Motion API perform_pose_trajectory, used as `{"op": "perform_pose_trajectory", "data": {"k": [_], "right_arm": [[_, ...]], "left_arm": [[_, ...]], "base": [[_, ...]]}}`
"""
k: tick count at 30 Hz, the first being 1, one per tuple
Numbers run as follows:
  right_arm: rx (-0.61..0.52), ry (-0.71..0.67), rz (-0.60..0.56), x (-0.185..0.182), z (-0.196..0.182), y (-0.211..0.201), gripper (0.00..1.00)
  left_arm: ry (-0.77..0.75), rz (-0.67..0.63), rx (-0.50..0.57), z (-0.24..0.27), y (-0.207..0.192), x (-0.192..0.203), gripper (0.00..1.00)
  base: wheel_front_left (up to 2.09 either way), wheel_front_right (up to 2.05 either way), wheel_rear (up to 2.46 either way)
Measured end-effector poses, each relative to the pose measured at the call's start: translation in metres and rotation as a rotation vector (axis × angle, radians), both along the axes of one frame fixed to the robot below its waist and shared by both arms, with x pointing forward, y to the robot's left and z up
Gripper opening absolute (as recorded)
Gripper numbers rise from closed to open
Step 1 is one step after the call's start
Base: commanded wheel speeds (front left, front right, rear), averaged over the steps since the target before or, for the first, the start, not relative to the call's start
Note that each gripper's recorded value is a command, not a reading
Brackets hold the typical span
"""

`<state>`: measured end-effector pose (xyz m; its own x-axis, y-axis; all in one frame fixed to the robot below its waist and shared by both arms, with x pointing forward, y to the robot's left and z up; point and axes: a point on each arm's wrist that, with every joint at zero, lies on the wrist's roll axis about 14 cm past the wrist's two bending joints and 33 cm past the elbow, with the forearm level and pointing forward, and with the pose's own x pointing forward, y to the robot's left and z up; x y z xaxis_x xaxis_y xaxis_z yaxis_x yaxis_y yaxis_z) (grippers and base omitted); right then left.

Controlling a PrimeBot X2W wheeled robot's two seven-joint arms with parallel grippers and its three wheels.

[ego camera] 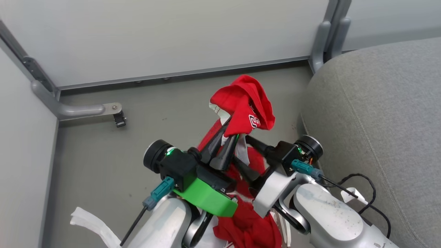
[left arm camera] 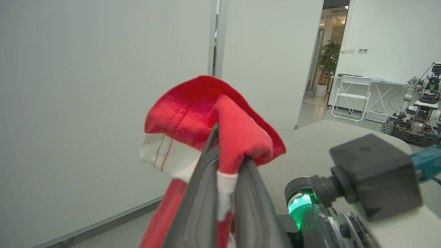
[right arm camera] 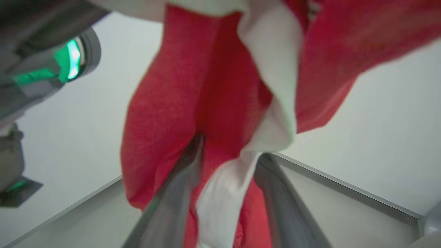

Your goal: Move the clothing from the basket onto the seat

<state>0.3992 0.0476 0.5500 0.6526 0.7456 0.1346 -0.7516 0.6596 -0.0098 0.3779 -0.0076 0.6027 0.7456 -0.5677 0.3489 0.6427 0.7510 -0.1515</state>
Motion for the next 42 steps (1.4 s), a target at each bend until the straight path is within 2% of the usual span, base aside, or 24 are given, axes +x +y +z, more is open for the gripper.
{"op": "perform_pose_trajectory", "data": {"k": [5, 6, 7, 8, 19, 27, 32, 36, 42], "right_arm": [[0.046, 0.017, -0.028, 0.001, 0.005, -0.006, 0.00], [0.046, 0.019, -0.036, 0.001, 0.004, -0.008, 0.00], [0.051, 0.022, -0.053, 0.001, 0.004, -0.014, 0.00], [0.067, 0.017, -0.096, 0.005, 0.008, -0.028, 0.00], [0.125, -0.004, -0.391, 0.000, 0.016, -0.130, 0.00], [0.117, -0.022, -0.695, -0.022, 0.016, -0.234, 0.00], [0.040, -0.043, -0.832, -0.031, 0.016, -0.285, 0.00], [-0.044, -0.125, -0.868, -0.011, 0.043, -0.312, 0.00], [-0.150, -0.323, -0.910, 0.033, 0.114, -0.347, 0.00]], "left_arm": [[0.028, 0.016, 0.007, -0.009, 0.005, -0.005, 0.00], [0.030, 0.017, 0.007, -0.010, 0.005, -0.004, 0.06], [0.030, 0.020, 0.006, -0.010, 0.005, -0.003, 0.33], [0.026, 0.017, 0.010, -0.010, 0.003, -0.002, 1.00], [0.063, -0.070, 0.062, -0.034, -0.036, 0.009, 1.00], [0.110, -0.270, 0.093, -0.059, -0.103, 0.000, 1.00], [0.153, -0.382, 0.098, -0.076, -0.137, -0.007, 1.00], [0.193, -0.412, 0.112, -0.097, -0.145, -0.002, 1.00], [0.248, -0.416, 0.117, -0.126, -0.142, 0.013, 1.00]], "base": [[0.00, 0.00, 0.00], [0.00, 0.00, 0.00], [0.00, 0.00, 0.00], [0.00, 0.00, 0.00], [0.00, 0.00, 0.00], [0.00, 0.00, 0.00], [0.00, 0.00, 0.00], [0.00, 0.00, 0.00], [0.00, 0.00, 0.00]]}}
